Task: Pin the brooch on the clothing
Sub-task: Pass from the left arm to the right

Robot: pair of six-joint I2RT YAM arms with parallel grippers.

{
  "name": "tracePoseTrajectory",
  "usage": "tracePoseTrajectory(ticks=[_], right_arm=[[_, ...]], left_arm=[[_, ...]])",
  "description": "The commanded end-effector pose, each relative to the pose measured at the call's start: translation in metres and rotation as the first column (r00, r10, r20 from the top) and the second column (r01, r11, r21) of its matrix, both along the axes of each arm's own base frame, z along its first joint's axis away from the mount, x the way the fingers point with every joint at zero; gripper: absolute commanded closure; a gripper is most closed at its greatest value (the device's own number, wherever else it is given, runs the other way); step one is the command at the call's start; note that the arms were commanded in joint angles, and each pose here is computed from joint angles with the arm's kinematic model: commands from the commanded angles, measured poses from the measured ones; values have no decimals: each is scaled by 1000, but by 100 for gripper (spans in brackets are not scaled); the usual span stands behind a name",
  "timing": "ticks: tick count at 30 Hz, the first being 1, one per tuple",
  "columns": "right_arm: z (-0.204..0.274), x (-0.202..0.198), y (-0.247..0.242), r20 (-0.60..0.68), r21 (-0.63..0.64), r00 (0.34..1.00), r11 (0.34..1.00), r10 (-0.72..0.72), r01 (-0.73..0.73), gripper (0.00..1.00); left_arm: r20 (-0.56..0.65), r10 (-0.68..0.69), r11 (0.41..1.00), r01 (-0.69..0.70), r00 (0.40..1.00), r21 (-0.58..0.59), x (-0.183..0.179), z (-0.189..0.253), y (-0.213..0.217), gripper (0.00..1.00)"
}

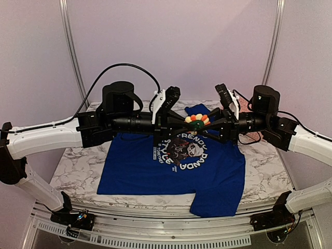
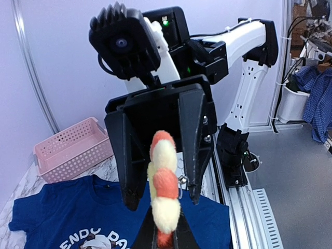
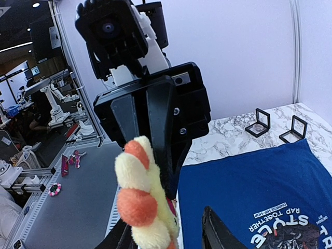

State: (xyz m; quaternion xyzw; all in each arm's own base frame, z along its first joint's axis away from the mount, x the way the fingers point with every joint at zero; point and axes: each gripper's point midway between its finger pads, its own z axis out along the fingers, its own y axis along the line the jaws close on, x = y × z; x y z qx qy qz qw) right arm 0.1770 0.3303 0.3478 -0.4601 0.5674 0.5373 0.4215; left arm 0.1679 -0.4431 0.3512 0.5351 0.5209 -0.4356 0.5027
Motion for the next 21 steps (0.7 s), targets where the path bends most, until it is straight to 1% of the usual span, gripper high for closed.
tracePoseTrajectory(ticks=[1,5,10,14,16,17,19,20,21], right_arm=[[12,-4,4,2,36,998,998,59,-59,63],[16,-6,6,9,57,997,995,80,-80,74],[15,-7,8,1,59,996,994,90,-90,83],[13,-5,9,-18,48,996,995,91,-90,96],[11,-3,10,-28,38,996,996,83,-82,100],[9,-2,11,-34,32,997,997,74,-73,100],[4,11,10,-53,14,999,1000,4,-3,100],[0,18,9,-68,-1,997,999,-36,36,100],[-6,31,5,-91,-17,992,996,-92,91,100]], left_arm=[[-38,-4,1000,4,999,-6,-5,0,1,100],[-48,-7,1000,6,999,-6,-5,-1,0,100],[-56,-8,1000,7,998,-8,-5,-2,-1,100],[-59,-6,1000,5,998,-12,-4,-1,-1,100],[-62,-3,1000,2,998,-11,-3,-2,-1,100],[-62,-3,1000,2,998,-11,-4,-2,-1,100],[-69,15,1000,-16,997,-4,0,-5,-1,100],[-69,35,999,-35,997,1,3,-8,0,96],[-65,62,998,-62,996,6,8,-10,2,79]])
